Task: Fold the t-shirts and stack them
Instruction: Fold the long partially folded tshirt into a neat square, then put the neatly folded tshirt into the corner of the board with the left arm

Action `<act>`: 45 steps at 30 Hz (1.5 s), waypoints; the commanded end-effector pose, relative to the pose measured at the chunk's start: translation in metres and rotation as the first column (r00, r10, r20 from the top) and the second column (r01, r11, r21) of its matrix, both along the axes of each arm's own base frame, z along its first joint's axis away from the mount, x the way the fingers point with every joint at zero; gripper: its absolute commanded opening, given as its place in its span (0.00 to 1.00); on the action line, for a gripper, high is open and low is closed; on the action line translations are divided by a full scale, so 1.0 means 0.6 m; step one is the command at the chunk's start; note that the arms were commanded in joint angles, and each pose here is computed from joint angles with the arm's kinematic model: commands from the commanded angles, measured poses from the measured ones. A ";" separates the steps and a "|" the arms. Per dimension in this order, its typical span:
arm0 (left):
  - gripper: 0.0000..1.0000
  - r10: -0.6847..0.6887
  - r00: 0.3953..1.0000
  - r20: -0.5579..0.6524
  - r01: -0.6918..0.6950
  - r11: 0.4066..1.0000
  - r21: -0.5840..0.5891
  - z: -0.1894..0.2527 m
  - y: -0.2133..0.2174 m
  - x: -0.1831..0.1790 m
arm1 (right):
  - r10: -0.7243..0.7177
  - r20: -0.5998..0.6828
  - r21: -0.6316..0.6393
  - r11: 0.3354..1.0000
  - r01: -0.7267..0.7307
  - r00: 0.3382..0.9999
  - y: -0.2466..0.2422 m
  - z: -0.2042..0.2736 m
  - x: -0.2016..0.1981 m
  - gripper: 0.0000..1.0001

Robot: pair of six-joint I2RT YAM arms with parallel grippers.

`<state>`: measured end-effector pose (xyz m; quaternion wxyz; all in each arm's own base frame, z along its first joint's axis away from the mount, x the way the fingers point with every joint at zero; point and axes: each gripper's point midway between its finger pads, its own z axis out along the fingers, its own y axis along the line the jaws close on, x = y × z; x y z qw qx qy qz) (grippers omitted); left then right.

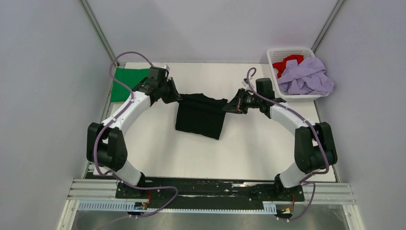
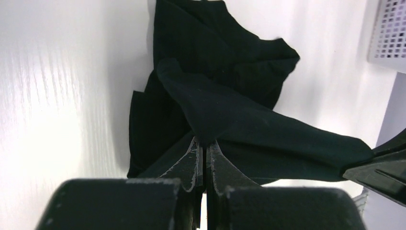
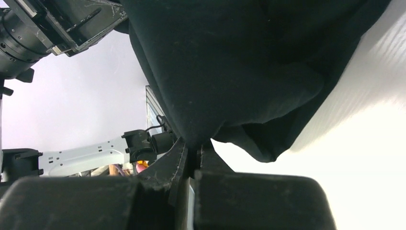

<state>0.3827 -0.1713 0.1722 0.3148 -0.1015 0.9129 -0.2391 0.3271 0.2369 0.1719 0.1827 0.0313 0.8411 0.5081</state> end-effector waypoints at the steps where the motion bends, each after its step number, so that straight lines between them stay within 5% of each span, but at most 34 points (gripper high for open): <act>1: 0.00 0.062 0.993 0.104 -0.072 0.993 0.091 0.015 0.046 0.079 | -0.020 0.008 0.043 0.999 0.020 1.000 -0.011 -0.001 0.042 0.00; 11: 0.00 0.066 0.998 0.008 -0.066 0.990 0.127 -0.067 0.046 0.146 | -0.032 -0.055 0.052 0.998 0.035 0.998 -0.019 -0.073 0.130 0.02; 14: 0.09 0.075 0.997 -0.015 -0.073 0.992 0.103 -0.090 0.042 0.165 | -0.044 -0.038 0.041 0.998 0.046 0.998 -0.022 -0.084 0.161 0.19; 16: 0.45 0.067 0.997 0.026 -0.069 0.996 0.061 -0.081 0.029 0.192 | -0.068 -0.020 0.025 0.997 0.068 0.997 -0.028 -0.087 0.187 0.43; 17: 0.76 0.063 0.998 0.029 -0.064 0.997 0.049 -0.079 0.025 0.198 | -0.079 -0.010 0.018 0.997 0.079 0.997 -0.030 -0.085 0.198 0.61; 19: 0.97 0.039 0.999 0.030 -0.040 0.999 0.016 -0.068 0.012 0.210 | -0.087 0.016 0.004 0.996 0.087 0.996 -0.035 -0.075 0.209 0.99; 28: 1.00 -0.083 0.991 0.108 0.101 0.979 -0.175 -0.014 -0.048 0.159 | 0.025 0.150 -0.027 0.999 -0.022 0.988 0.020 -0.030 0.122 1.00; 35: 1.00 -0.059 0.995 0.083 0.076 0.973 -0.218 -0.077 -0.079 0.202 | 0.032 0.219 0.051 0.998 -0.044 0.975 0.069 -0.027 0.169 1.00; 40: 1.00 -0.039 0.999 -0.022 0.032 0.964 -0.265 -0.169 -0.097 0.237 | -0.047 0.082 0.046 0.998 0.043 0.996 0.066 -0.119 0.238 1.00; 45: 1.00 -0.022 0.986 -0.164 -0.022 0.966 -0.259 -0.239 -0.095 0.216 | -0.115 -0.094 -0.028 0.993 0.113 0.989 0.052 -0.234 0.238 1.00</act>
